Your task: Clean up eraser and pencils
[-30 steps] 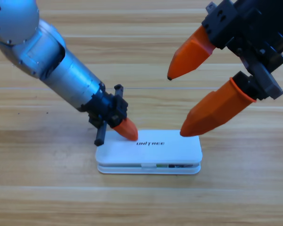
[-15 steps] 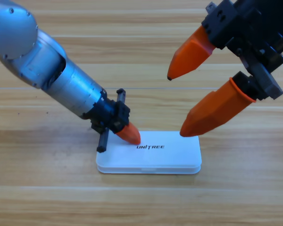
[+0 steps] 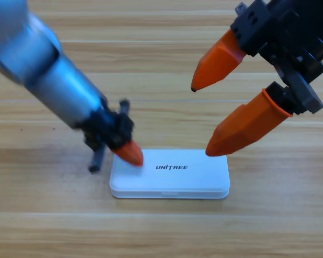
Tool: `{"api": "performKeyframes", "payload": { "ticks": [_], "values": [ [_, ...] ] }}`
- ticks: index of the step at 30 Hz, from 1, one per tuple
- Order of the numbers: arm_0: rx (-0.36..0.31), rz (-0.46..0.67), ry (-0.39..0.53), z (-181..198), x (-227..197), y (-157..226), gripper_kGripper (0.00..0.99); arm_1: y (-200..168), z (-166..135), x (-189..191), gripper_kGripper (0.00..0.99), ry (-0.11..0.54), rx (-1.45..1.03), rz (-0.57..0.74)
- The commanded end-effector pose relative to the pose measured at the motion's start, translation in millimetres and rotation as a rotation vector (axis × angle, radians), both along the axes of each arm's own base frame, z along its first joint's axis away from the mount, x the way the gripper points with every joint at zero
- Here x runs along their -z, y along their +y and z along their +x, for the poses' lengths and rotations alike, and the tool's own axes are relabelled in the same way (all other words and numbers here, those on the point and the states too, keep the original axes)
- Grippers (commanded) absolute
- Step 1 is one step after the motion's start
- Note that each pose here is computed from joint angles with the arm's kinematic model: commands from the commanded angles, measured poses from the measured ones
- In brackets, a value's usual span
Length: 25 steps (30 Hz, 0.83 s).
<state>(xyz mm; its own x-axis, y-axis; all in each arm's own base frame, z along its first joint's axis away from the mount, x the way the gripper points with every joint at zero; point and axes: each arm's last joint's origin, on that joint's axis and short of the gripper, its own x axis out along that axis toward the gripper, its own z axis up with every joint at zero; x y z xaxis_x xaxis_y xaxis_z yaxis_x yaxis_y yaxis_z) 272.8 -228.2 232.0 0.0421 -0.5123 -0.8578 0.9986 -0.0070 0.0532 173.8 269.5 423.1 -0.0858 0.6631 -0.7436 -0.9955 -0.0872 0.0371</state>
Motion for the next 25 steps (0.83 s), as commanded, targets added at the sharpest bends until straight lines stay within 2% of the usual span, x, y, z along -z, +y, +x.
{"api": "performKeyframes", "payload": {
  "ticks": [1, 2, 3, 9, 16, 25],
  "values": [
    [-0.030, -0.069, -0.160, -51.9, -103.0, 23.0, 0.900, 8.5, -4.7, 8.8, 0.959, 0.020, -0.032, 0.005],
    [-0.033, -0.090, -0.166, -64.6, -112.5, 26.2, 0.969, 8.5, -4.7, 8.8, 0.959, 0.020, -0.032, 0.005],
    [-0.032, -0.103, -0.166, -76.2, -120.2, 27.0, 0.989, 8.5, -4.7, 8.8, 0.959, 0.020, -0.032, 0.005],
    [-0.003, -0.106, -0.149, -115.1, -135.0, 23.2, 0.990, 8.9, -4.4, 9.3, 0.959, 0.021, -0.032, 0.004],
    [-0.016, -0.080, -0.097, -124.3, -129.6, 20.1, 0.990, 10.1, -3.6, 10.8, 0.959, 0.024, -0.032, 0.000],
    [-0.035, -0.076, -0.083, -124.6, -128.2, 20.6, 0.990, 10.5, -3.3, 10.8, 0.959, 0.024, -0.032, 0.000]
  ]
}}
